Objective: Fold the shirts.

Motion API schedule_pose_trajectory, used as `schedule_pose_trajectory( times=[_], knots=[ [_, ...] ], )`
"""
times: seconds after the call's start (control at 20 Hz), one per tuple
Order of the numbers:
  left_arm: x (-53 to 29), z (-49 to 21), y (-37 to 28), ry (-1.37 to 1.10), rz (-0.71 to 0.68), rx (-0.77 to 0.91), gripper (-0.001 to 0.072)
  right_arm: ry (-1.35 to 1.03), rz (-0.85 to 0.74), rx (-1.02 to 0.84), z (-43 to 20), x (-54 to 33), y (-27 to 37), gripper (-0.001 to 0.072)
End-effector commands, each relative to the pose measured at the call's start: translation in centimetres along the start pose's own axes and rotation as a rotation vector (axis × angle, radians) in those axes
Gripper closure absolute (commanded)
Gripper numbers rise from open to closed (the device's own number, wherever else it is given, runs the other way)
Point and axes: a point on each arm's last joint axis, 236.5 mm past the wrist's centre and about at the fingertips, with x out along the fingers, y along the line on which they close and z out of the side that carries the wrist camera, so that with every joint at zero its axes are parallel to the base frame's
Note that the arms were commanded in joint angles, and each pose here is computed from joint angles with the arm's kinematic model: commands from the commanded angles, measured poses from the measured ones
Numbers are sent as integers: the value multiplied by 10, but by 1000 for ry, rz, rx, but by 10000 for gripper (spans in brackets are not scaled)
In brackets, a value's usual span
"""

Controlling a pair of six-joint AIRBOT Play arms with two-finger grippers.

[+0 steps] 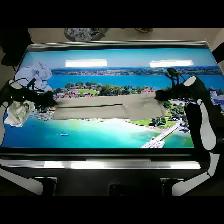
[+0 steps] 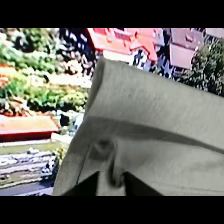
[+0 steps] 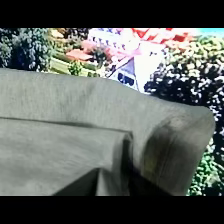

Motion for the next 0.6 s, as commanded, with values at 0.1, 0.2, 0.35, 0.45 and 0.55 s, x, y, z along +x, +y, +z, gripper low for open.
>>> schedule_pose_trajectory(
  times=[0.1, 0.2, 0.35, 0.45, 0.55],
  knots=[
    [-31, 19, -6, -42, -34, 46, -2, 120, -19, -165, -30, -56, -20, 14],
    [-61, 31, -16, -114, -38, 83, -2, 164, -54, -72, -51, -80, -51, 14],
    [-95, 35, -36, -195, -45, 130, -1, 131, 111, 128, -65, -75, -54, 14],
    [-108, 28, -52, -208, -51, 165, -1, 119, 201, 183, -66, -57, -47, 12],
    [-116, 19, -67, -208, -56, 198, -1, 92, 281, 238, -60, -40, -40, 11]
  ],
)
